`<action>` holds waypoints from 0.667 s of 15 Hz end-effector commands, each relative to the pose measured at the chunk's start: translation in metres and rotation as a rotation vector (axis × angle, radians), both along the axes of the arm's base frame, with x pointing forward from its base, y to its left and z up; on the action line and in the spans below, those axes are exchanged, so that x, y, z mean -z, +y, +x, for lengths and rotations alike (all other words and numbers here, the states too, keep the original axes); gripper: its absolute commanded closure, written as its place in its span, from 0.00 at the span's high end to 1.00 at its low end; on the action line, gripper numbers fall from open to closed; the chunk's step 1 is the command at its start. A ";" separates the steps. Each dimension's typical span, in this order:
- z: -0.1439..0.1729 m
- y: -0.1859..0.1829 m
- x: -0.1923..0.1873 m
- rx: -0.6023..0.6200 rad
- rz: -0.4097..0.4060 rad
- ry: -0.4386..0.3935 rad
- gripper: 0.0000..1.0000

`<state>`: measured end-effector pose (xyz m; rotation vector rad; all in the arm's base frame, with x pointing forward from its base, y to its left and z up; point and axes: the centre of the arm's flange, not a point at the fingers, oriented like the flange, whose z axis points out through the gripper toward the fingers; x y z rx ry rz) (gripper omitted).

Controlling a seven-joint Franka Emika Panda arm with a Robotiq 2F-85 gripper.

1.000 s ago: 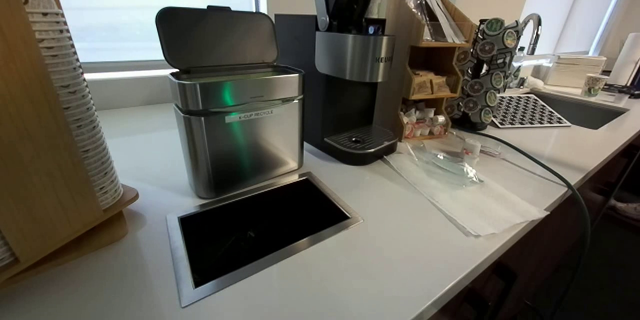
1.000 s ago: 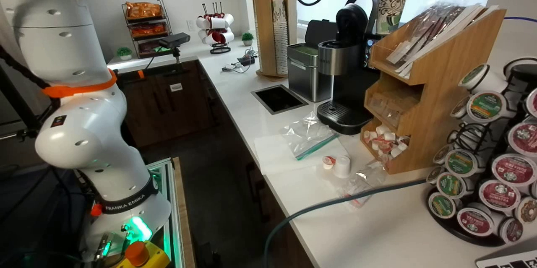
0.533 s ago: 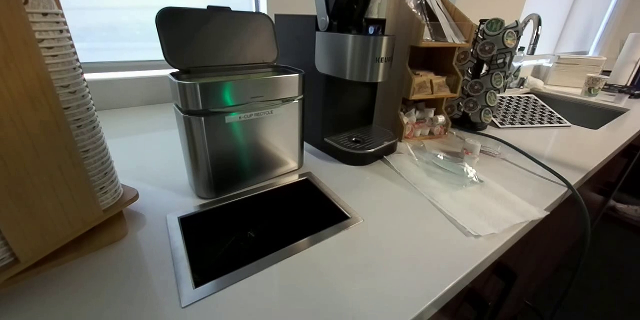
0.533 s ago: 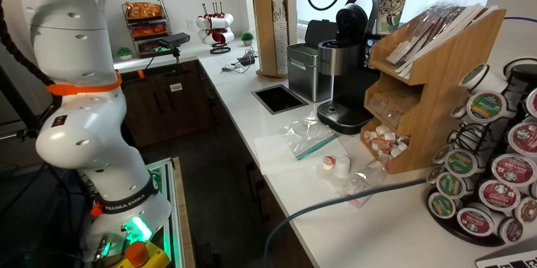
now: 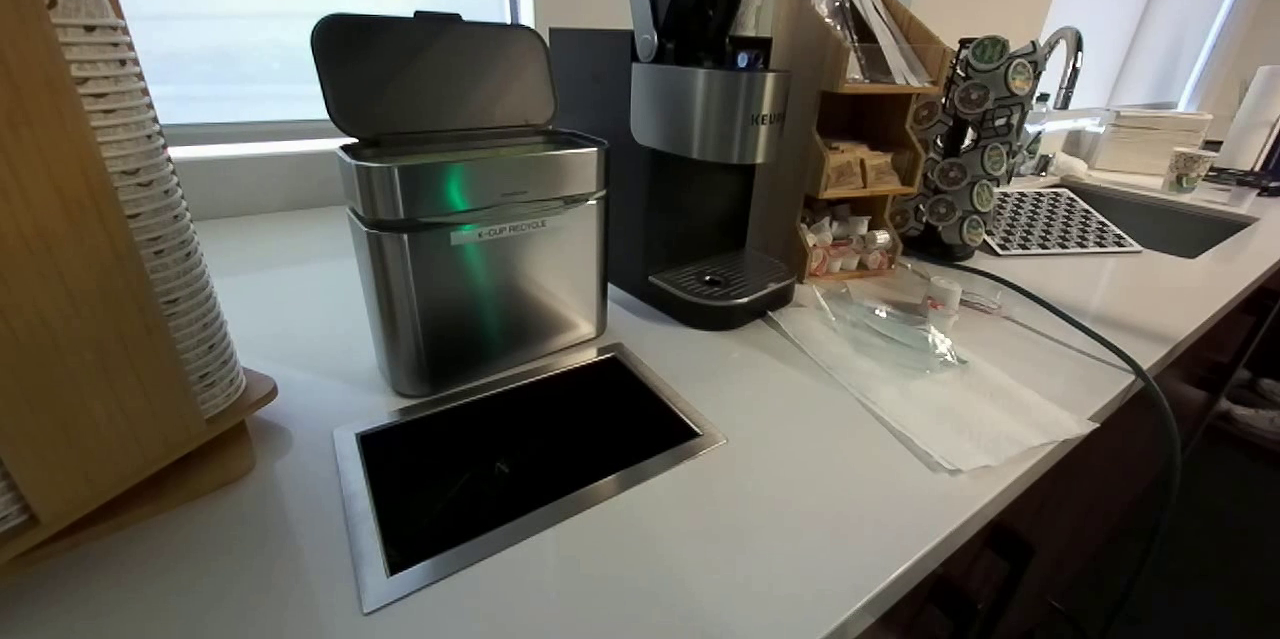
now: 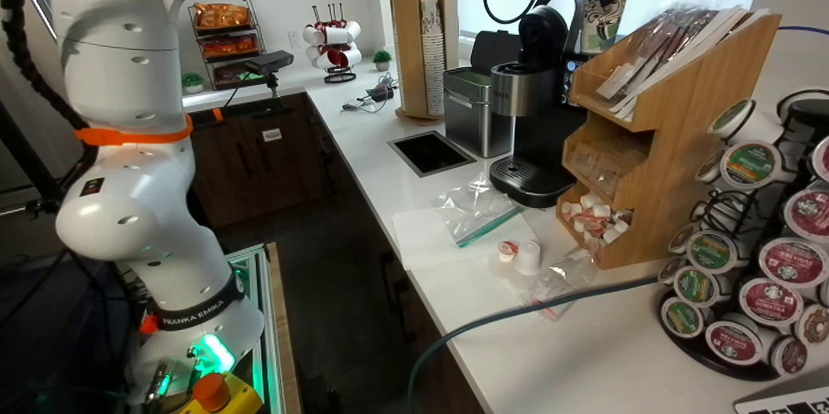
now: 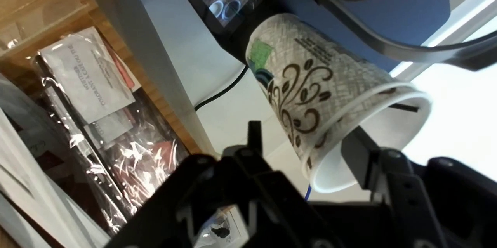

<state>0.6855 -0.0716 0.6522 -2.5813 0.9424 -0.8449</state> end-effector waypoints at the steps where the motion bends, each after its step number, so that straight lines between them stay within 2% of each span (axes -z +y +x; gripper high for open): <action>1: -0.003 0.001 -0.006 -0.004 -0.009 0.037 0.26; 4: -0.017 0.004 -0.008 0.001 -0.009 0.042 0.04; 5: -0.021 0.005 -0.009 -0.001 -0.007 0.049 0.00; 10: -0.051 0.006 -0.011 -0.019 0.005 0.083 0.01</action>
